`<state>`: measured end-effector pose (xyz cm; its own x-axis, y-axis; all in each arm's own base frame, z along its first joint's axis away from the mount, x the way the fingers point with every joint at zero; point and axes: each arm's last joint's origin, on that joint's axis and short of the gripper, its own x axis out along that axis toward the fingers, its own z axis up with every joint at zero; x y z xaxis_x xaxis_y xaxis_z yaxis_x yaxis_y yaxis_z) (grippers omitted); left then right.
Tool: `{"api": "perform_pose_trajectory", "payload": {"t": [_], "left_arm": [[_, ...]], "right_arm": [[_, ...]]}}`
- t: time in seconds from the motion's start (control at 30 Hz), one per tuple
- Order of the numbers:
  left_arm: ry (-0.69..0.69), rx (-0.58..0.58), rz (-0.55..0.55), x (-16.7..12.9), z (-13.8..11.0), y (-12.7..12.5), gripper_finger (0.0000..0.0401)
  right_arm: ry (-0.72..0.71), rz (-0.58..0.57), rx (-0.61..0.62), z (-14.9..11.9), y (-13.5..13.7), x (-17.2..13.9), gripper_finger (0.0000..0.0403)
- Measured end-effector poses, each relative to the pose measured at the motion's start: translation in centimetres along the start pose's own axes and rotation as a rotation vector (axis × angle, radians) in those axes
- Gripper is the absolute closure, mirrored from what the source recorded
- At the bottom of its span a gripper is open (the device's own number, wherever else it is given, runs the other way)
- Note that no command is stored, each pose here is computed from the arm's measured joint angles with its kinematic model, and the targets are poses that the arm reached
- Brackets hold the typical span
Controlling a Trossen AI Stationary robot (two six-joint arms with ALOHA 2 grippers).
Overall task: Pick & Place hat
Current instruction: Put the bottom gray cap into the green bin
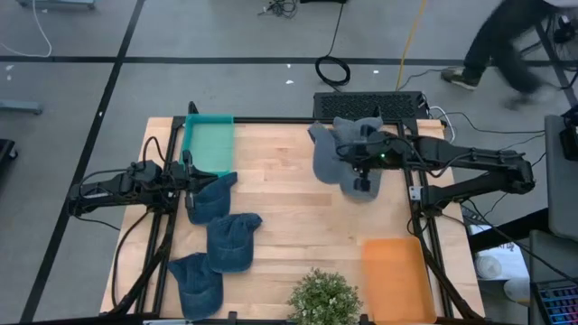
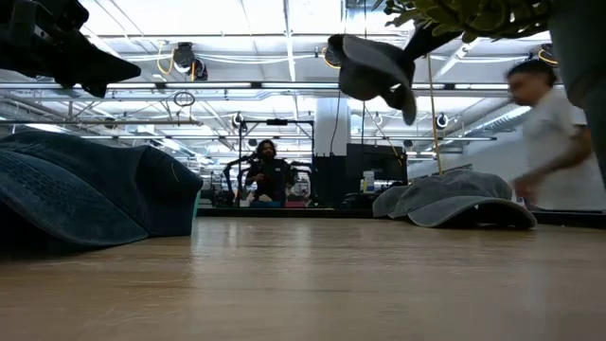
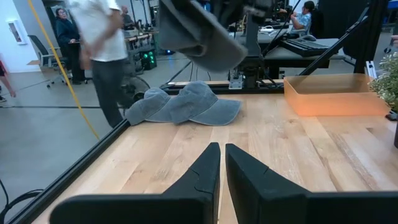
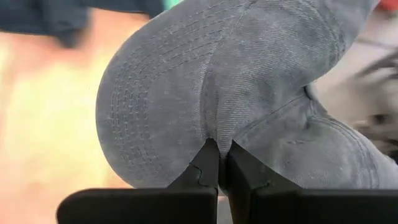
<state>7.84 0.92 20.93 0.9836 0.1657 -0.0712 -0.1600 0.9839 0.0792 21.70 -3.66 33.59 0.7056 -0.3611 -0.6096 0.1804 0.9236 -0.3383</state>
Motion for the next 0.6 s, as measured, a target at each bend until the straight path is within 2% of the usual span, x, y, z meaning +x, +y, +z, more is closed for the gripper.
{"api": "perform_pose_trajectory", "payload": {"t": [0.17,0.3,0.6], "left_arm": [[0.000,0.000,0.000,0.00,0.00,0.00,0.0370],[0.000,0.000,0.000,0.00,0.00,0.00,0.0370],[-0.001,0.001,0.000,0.00,0.01,0.00,0.0370]], "right_arm": [[0.007,-0.252,-0.006,-0.33,-0.39,0.82,0.0402],[0.014,-0.368,-0.012,-0.36,-0.65,0.94,0.0402],[-0.050,-0.407,0.022,0.24,-0.81,0.95,0.0401]]}}
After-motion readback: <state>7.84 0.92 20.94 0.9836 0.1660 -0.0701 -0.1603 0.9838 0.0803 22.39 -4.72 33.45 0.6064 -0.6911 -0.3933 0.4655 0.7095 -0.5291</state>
